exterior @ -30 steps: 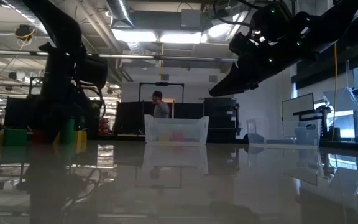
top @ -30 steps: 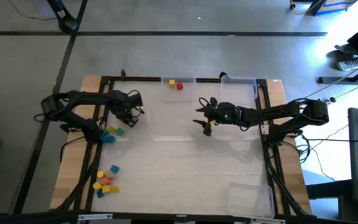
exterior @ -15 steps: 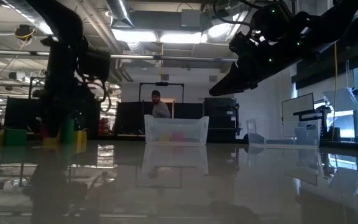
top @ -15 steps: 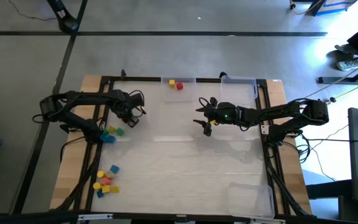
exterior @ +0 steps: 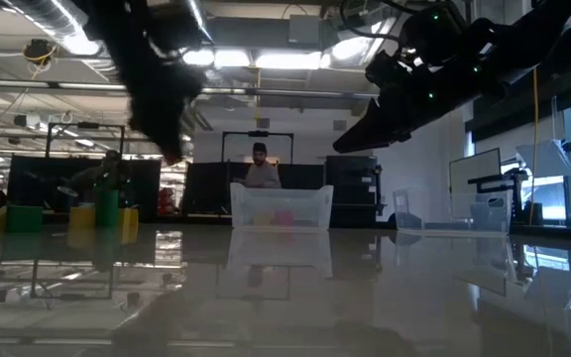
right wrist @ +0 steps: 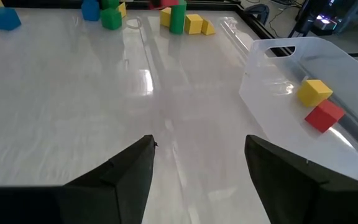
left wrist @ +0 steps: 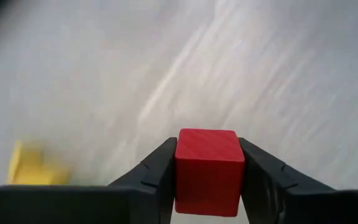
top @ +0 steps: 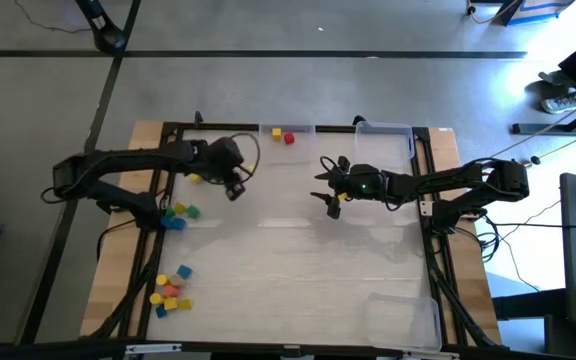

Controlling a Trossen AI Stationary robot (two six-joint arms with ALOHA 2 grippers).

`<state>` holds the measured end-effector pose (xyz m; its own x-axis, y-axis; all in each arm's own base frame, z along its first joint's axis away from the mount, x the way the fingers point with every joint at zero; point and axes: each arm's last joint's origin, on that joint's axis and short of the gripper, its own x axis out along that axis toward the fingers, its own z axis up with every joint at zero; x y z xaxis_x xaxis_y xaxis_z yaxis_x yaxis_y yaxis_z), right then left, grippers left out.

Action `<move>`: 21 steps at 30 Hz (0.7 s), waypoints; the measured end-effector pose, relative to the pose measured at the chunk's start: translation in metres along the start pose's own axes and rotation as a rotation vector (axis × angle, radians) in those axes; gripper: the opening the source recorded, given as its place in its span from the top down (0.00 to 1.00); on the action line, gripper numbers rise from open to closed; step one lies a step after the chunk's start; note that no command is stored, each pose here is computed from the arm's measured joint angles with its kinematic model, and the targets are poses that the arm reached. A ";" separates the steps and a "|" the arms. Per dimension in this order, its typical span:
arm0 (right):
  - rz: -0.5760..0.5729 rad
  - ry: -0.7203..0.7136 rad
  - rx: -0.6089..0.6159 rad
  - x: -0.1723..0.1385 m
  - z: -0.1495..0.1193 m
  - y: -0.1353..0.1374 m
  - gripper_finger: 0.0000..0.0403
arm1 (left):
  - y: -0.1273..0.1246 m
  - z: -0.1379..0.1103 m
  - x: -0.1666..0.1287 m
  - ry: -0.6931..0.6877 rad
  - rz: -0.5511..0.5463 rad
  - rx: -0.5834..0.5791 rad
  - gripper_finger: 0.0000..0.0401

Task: Sort blocks by size
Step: Put the square red block into the top left transparent bin

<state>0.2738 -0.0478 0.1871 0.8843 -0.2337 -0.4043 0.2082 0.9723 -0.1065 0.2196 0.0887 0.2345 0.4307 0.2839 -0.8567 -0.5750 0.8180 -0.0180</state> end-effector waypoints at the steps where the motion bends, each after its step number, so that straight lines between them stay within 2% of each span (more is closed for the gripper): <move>1: 0.000 -0.003 0.000 0.000 0.000 0.000 0.38 | -0.001 0.006 0.001 -0.057 -0.011 0.012 0.68; 7: -0.001 -0.016 0.002 0.000 0.002 0.000 0.38 | -0.006 0.037 0.013 -0.318 -0.035 0.080 0.69; 13: -0.003 -0.031 0.004 0.000 0.003 0.000 0.38 | -0.009 0.057 0.042 -0.459 -0.013 0.182 0.68; 21: -0.003 -0.037 0.000 0.000 0.004 0.000 0.38 | 0.008 0.076 0.082 -0.601 0.033 0.129 0.68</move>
<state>0.2751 -0.0480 0.1905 0.8983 -0.2364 -0.3704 0.2111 0.9715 -0.1080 0.3028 0.1566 0.2036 0.7524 0.5120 -0.4145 -0.5220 0.8472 0.0989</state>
